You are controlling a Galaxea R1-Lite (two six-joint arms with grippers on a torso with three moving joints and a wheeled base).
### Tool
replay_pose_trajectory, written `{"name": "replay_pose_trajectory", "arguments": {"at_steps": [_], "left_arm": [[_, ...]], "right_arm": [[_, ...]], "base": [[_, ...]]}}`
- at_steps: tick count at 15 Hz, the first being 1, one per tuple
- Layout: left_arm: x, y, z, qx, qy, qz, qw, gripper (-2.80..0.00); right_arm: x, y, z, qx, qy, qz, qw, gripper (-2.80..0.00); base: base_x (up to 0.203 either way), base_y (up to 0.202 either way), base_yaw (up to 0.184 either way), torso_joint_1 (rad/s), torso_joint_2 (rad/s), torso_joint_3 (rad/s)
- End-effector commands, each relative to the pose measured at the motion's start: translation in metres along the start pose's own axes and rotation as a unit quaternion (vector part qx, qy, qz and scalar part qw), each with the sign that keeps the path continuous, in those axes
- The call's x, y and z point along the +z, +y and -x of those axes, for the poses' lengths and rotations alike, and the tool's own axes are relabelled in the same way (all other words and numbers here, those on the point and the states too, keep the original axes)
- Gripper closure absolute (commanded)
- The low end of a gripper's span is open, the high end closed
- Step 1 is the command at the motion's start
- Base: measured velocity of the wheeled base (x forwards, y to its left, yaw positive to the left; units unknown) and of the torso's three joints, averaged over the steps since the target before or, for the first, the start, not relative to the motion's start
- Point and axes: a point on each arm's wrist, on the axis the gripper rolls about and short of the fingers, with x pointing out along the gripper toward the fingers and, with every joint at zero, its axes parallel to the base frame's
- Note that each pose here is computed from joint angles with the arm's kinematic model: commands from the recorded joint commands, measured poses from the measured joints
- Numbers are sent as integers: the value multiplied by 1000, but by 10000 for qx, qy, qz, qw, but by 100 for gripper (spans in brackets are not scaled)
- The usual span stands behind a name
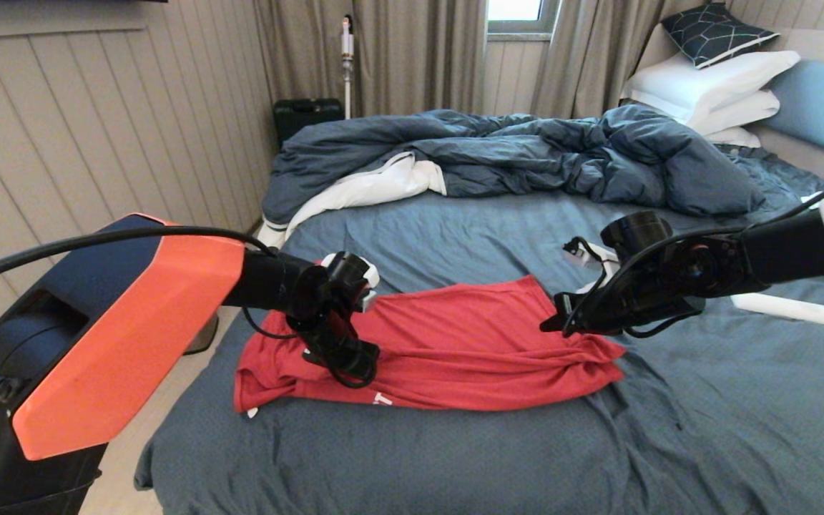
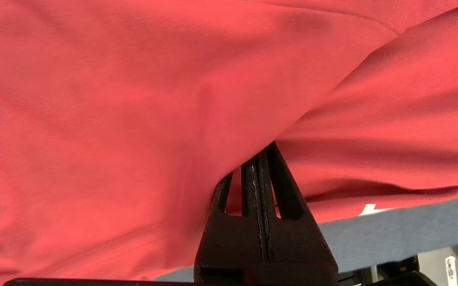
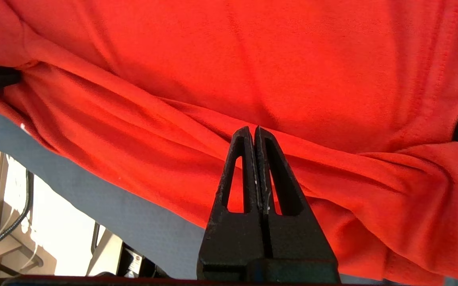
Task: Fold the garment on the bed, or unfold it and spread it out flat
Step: Fold the red T-shirt
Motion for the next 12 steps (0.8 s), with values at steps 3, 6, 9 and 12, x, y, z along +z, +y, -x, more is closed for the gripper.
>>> {"name": "replay_pose_trajectory", "arguments": {"at_steps": [3,6,9,12], "left_arm": [[1,20,8,95,-47,216,9997,0],[0,28,16,139,-91,287,9995,0],[5,37,28,183,-255,337,9989,0],[13,52,36,290,-545,471,9970,0]], "right_arm": [[0,-1,0,4,2,-6,10000,0],[0,-1,-1,9,4,0,10000,0],[0,0,-1,12,21,-8,10000,0],[0,-1,-3,12,28,-11,10000,0]], "base": [[0,0,0,0,0,0],[0,0,0,0,0,0],[0,0,0,0,0,0],[0,0,0,0,0,0]]}}
